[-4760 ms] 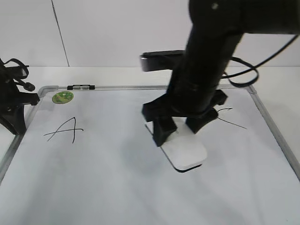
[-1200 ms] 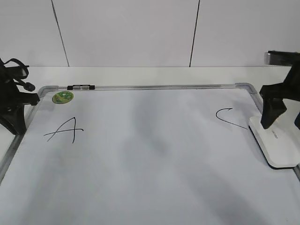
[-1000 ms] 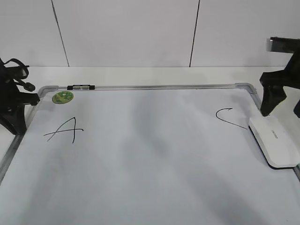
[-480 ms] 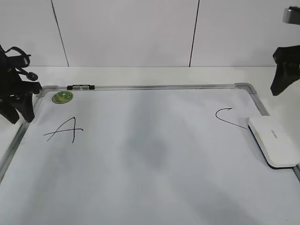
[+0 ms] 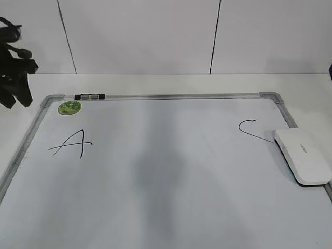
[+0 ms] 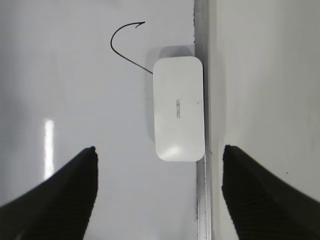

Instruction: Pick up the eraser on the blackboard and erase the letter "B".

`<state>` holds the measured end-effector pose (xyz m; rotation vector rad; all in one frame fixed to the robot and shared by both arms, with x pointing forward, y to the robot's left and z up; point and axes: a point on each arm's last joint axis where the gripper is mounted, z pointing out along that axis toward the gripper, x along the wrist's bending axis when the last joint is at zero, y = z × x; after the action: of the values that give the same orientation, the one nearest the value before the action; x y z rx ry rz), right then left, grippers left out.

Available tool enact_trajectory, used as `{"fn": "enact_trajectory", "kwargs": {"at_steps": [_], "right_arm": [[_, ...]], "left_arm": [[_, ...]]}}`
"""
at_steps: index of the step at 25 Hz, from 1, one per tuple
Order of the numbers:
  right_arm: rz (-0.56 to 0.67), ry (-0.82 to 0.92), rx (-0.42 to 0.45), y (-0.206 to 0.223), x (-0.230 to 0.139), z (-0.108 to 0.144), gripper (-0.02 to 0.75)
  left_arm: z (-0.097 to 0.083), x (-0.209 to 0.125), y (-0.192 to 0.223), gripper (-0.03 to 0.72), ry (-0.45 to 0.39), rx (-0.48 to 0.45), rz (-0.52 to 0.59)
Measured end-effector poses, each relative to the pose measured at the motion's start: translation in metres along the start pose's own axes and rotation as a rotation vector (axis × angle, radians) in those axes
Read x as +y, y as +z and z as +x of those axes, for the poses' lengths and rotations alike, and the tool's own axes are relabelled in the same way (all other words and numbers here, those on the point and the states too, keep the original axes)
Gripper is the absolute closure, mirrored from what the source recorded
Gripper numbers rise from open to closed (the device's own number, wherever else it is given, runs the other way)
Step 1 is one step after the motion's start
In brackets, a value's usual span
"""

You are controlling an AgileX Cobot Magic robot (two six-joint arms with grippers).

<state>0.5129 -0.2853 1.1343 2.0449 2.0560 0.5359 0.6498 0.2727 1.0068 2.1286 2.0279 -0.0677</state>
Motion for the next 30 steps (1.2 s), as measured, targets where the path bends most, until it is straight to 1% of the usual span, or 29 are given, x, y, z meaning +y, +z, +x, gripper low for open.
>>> {"fn": "enact_trajectory", "kwargs": {"at_steps": [4, 8, 13, 16, 18, 21, 25, 30], "right_arm": [[-0.027, -0.003, 0.001, -0.02, -0.034, 0.001, 0.145], [-0.071, -0.009, 0.003, -0.039, -0.072, 0.002, 0.147], [-0.152, -0.02, 0.003, -0.06, -0.119, 0.003, 0.147], [-0.21, -0.033, -0.023, -0.071, -0.145, 0.001, 0.147], [-0.261, -0.043, -0.048, -0.079, -0.162, 0.0, 0.147], [-0.331, -0.052, -0.063, -0.09, -0.182, -0.001, 0.148], [-0.408, -0.024, -0.057, -0.098, -0.205, -0.001, 0.148], [-0.478, 0.017, -0.043, -0.101, -0.23, -0.001, 0.148]], "left_arm": [[-0.008, -0.01, -0.042, 0.386, 0.015, -0.002, -0.091], [-0.017, -0.028, -0.097, 0.389, 0.039, -0.002, -0.224], [-0.03, -0.064, -0.164, 0.39, 0.07, -0.003, -0.393], [-0.037, -0.094, -0.201, 0.393, 0.087, -0.012, -0.493], [-0.041, -0.115, -0.217, 0.398, 0.095, -0.024, -0.536], [-0.043, -0.148, -0.229, 0.402, 0.103, -0.023, -0.573], [-0.042, -0.194, -0.231, 0.419, 0.109, 0.008, -0.596], [-0.036, -0.25, -0.212, 0.44, 0.109, 0.033, -0.588]]}}
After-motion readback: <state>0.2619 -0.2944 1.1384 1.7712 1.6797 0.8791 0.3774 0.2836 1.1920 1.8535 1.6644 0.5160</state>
